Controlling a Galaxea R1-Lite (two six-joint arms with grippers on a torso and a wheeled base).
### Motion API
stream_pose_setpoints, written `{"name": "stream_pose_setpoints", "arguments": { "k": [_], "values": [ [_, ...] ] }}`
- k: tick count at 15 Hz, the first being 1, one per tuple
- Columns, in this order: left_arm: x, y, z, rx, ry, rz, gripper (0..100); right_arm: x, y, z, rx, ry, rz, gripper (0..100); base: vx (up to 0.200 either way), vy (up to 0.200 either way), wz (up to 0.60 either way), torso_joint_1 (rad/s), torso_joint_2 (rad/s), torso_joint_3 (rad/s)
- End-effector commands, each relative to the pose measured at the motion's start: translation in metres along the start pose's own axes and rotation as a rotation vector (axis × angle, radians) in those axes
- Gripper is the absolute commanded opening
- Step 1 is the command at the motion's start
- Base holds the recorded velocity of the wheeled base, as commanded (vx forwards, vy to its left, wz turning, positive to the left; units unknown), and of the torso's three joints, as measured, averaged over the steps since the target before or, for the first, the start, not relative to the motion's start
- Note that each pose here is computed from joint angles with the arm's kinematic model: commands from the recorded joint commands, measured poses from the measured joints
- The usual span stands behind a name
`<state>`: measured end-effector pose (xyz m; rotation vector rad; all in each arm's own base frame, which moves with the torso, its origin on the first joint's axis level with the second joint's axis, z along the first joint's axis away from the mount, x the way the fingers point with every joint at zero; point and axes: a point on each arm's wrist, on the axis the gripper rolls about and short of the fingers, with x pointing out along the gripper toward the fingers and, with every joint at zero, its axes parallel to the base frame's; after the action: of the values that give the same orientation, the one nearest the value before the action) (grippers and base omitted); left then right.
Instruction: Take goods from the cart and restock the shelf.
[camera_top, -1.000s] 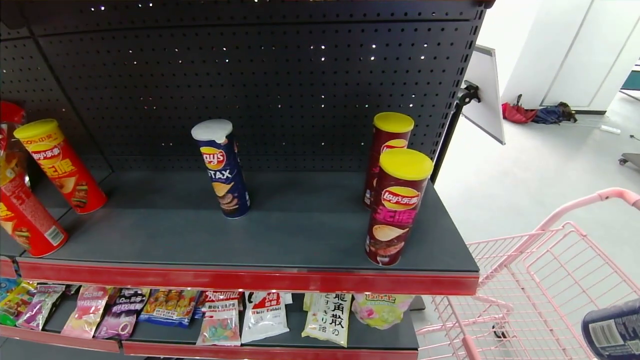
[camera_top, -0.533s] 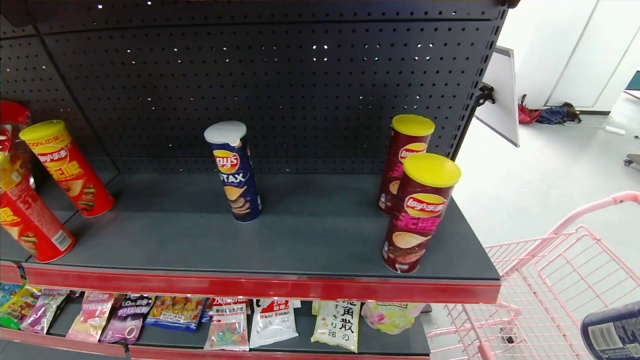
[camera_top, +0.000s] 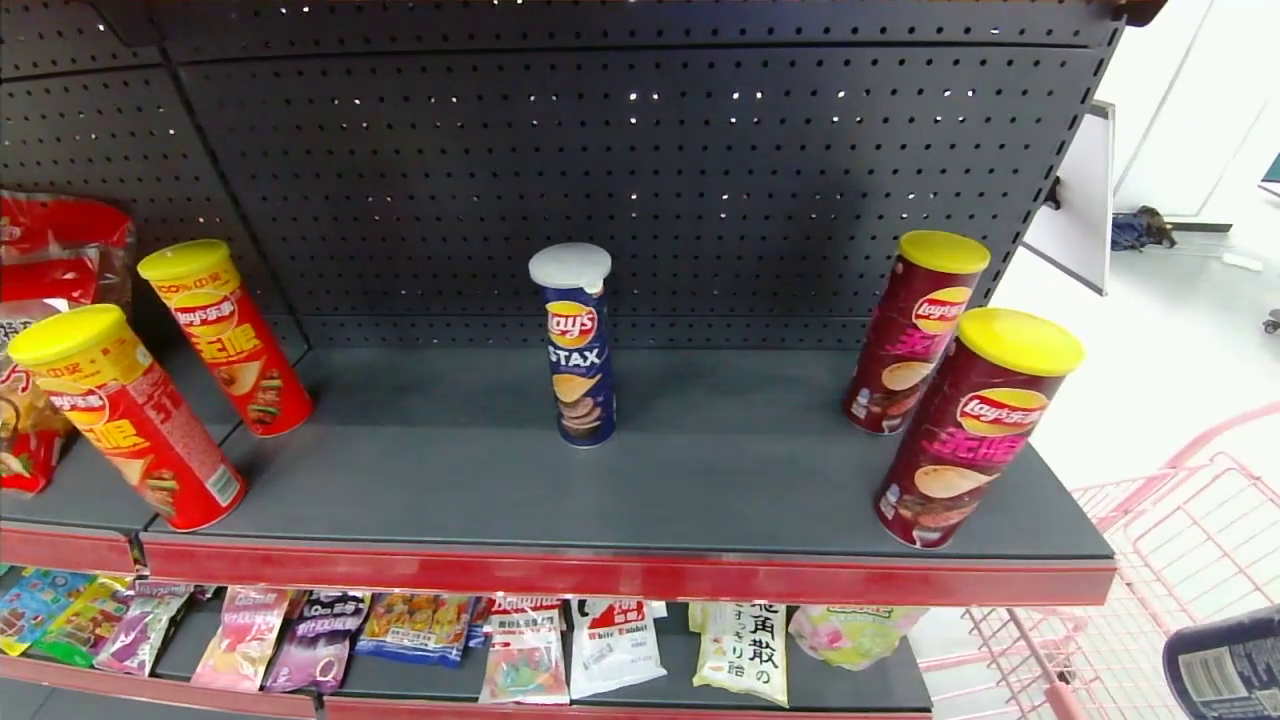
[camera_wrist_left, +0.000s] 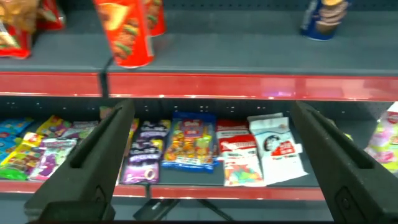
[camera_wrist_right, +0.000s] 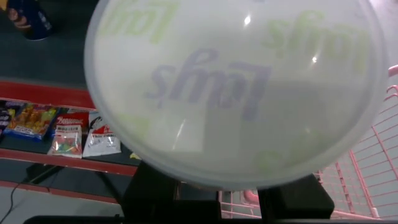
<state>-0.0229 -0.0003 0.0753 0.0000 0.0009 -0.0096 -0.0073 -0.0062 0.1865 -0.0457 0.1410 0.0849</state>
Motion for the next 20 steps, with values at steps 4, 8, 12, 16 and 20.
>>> {"name": "stream_pose_setpoints", "arguments": {
  "k": [4, 8, 12, 16, 20],
  "values": [
    [0.000, 0.000, 0.000, 0.000, 0.001, 0.000, 100, 0.000, 0.000, 0.000, 0.000, 0.001, -0.001, 0, 0.000, 0.150, 0.00, 0.001, 0.00, 0.002],
    [0.000, 0.000, 0.000, -0.002, 0.001, 0.000, 100, -0.004, 0.000, -0.015, -0.001, -0.009, 0.031, 0, 0.000, 0.000, 0.00, 0.000, 0.00, 0.000],
    [0.002, 0.000, 0.001, 0.022, 0.029, -0.029, 100, -0.004, 0.000, -0.023, -0.003, 0.001, 0.054, 0, 0.000, 0.000, 0.00, 0.000, 0.00, 0.000],
    [0.001, -0.003, 0.002, 0.109, 0.005, -0.143, 100, -0.003, 0.001, -0.024, -0.006, 0.010, 0.053, 0, 0.000, 0.000, 0.00, 0.000, 0.00, 0.000],
    [0.000, -0.002, 0.054, -0.051, -0.061, -0.136, 100, -0.003, 0.001, -0.023, -0.026, 0.008, 0.056, 0, 0.000, 0.000, 0.00, 0.000, 0.00, 0.000]
  ]
}}
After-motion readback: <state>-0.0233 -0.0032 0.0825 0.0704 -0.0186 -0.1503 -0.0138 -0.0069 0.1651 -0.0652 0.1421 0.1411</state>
